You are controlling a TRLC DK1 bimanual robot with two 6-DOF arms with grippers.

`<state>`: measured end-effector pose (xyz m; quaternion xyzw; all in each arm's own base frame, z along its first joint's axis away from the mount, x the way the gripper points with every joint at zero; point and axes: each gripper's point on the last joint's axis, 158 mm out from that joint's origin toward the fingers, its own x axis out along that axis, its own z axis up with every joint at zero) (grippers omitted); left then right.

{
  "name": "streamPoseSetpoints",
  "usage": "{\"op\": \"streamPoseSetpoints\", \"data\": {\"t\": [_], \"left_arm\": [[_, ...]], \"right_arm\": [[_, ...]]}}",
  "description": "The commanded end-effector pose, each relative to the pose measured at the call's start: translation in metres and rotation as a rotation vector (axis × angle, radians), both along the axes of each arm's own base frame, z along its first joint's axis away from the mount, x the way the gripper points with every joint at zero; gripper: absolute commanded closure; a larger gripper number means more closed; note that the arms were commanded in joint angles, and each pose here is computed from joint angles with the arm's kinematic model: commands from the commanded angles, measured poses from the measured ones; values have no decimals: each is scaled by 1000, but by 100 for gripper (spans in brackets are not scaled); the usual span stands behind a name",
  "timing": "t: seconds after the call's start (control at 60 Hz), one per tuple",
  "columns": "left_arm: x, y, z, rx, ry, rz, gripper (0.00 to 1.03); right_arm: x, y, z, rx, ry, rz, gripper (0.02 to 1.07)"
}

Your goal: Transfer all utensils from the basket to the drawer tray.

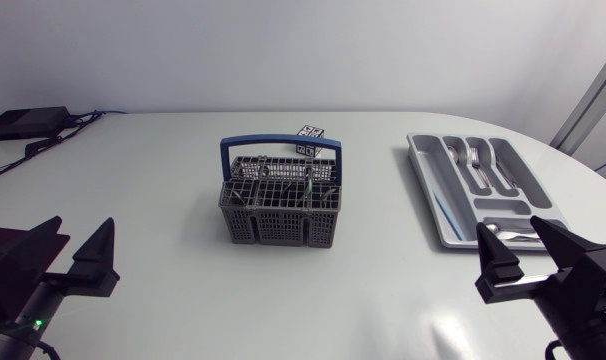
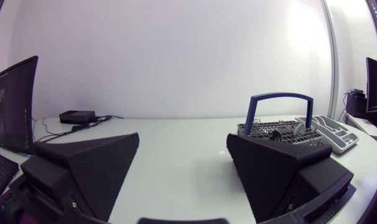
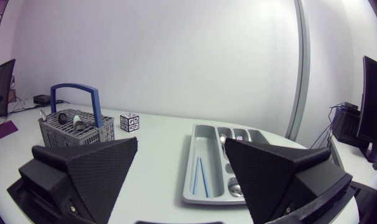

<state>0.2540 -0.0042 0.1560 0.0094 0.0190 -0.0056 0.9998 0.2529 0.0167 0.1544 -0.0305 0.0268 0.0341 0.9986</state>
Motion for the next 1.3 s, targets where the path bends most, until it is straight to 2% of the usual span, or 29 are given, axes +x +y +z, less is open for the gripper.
{"op": "streamPoseSetpoints", "data": {"t": [0.0,0.217,0.633,0.917,1.05,1.1,1.183,1.283], "left_arm": [[1,5,-20,-31,39,25,5],[1,6,-13,-38,17,28,5],[1,4,26,-40,-32,22,5],[17,-1,31,-84,124,12,6],[28,-8,29,-88,261,1,6],[33,-15,23,-76,352,-18,6],[38,-31,19,-53,416,-61,6],[41,-53,17,34,499,-140,6]], "right_arm": [[1,-1,-5,16,2,-7,6],[1,-2,-5,18,2,-10,6],[0,-5,3,16,-15,-28,6],[0,-6,17,16,-24,-33,6],[3,-6,18,14,2,-33,6],[5,-6,17,14,19,-33,6],[7,-4,16,13,33,-27,6],[11,-1,15,9,71,-18,7]]}}
